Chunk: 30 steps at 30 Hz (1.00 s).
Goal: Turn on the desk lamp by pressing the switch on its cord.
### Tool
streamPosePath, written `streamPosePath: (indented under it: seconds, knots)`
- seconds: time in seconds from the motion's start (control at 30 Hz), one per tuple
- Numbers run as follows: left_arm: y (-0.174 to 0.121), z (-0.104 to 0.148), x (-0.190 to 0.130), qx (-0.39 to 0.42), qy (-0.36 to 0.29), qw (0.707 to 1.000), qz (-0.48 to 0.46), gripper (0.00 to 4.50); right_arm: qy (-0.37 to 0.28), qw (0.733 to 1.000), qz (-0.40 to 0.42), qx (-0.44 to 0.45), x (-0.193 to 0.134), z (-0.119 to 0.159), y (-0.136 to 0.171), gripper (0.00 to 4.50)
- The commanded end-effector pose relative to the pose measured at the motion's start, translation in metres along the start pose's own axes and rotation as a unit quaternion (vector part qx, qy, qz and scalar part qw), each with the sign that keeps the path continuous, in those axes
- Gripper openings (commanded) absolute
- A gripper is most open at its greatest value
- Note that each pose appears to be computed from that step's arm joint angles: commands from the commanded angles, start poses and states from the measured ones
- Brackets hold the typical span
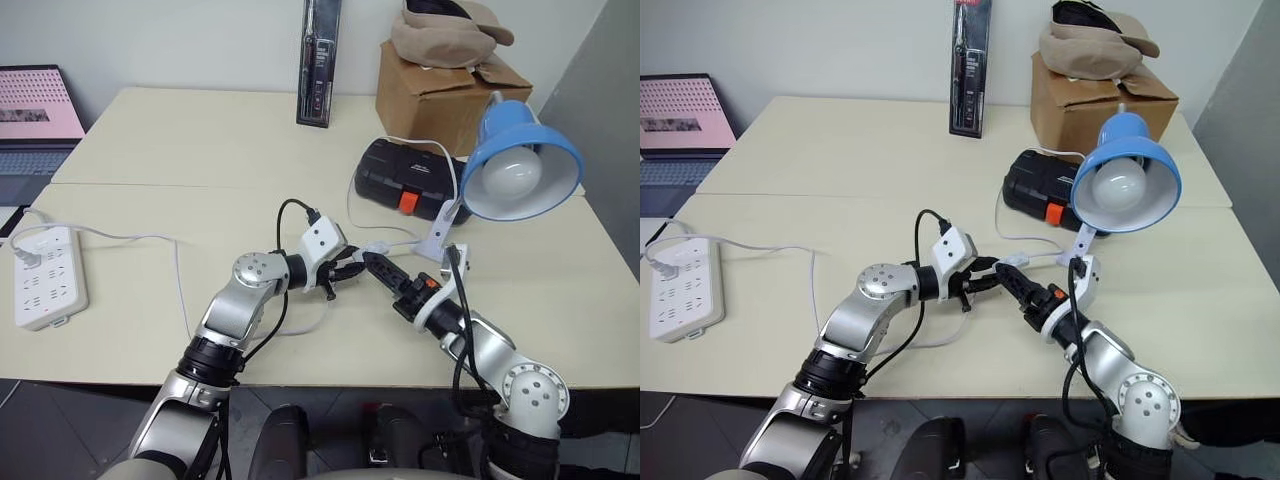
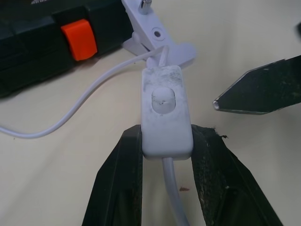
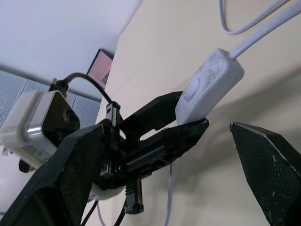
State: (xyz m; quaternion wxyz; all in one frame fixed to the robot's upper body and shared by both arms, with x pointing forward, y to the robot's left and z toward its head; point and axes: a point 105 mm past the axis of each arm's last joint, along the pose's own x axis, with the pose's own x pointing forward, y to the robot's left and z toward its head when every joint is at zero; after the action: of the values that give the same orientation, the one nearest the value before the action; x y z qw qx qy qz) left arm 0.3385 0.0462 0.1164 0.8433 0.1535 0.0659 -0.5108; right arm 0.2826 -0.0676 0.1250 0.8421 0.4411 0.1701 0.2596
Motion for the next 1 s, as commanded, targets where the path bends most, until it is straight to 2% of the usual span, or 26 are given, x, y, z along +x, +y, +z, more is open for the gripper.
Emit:
streamPosePath:
  seconds: [0.03, 0.6, 1.0]
  knots:
    - [0.002, 0.025, 0.0, 0.004, -0.025, 1.0, 0.009, 1.1, -0.024, 0.999, 0.025, 0.031, 0.009, 0.005, 0.013, 4.5]
    - [-0.002, 0.028, 0.003, -0.023, -0.008, 1.0, 0.006, 1.1, -0.045, 0.997, 0.009, 0.063, 0.023, 0.017, 0.003, 4.5]
    - [-0.004, 0.03, 0.004, -0.024, -0.012, 1.0, 0.002, 1.1, -0.034, 0.997, 0.006, 0.067, 0.03, 0.014, 0.001, 4.5]
